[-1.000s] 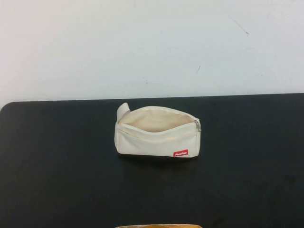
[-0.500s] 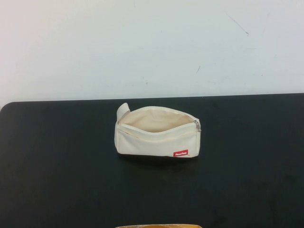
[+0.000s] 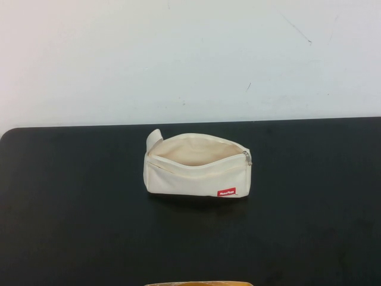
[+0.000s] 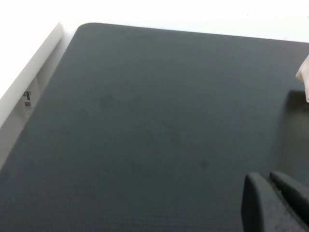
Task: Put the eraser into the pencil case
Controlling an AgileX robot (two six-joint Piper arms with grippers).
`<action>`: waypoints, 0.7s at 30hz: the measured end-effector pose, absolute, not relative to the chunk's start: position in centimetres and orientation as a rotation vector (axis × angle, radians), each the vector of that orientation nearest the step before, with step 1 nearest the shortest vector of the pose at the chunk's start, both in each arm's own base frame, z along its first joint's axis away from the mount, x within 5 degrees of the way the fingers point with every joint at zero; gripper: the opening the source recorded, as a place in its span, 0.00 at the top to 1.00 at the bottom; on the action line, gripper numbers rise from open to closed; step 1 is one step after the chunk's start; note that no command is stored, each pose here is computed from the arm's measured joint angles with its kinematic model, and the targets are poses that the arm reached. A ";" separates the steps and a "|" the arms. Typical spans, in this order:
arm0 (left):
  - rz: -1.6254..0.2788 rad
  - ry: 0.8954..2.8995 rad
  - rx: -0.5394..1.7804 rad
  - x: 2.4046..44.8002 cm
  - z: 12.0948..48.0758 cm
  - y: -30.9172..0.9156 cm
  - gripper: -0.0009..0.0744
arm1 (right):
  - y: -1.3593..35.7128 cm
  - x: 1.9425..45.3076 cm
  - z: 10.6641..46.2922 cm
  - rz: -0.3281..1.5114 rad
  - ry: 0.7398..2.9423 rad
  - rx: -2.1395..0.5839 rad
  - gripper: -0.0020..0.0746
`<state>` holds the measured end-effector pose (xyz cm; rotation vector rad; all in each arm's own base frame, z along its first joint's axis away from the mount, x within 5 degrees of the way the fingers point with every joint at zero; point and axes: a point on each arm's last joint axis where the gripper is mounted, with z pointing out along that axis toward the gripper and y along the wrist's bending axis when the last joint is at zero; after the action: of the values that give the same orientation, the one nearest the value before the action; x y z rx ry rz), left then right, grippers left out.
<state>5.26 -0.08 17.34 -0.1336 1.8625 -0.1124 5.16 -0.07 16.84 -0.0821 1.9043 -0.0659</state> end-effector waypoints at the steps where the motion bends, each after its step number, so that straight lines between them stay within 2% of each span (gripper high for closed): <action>1: -0.112 1.863 -0.134 5.3 17.3 -0.1 0.99 | -0.1 5.2 16.8 -0.066 1.904 -0.082 0.98; 21: -0.112 1.863 -0.134 5.3 17.3 -0.1 0.99 | -0.1 5.1 16.8 -0.060 1.910 -0.079 0.98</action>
<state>5.26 -0.08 17.34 -0.1336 1.8625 -0.1124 5.14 -0.05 16.79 -0.0785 1.9104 -0.0597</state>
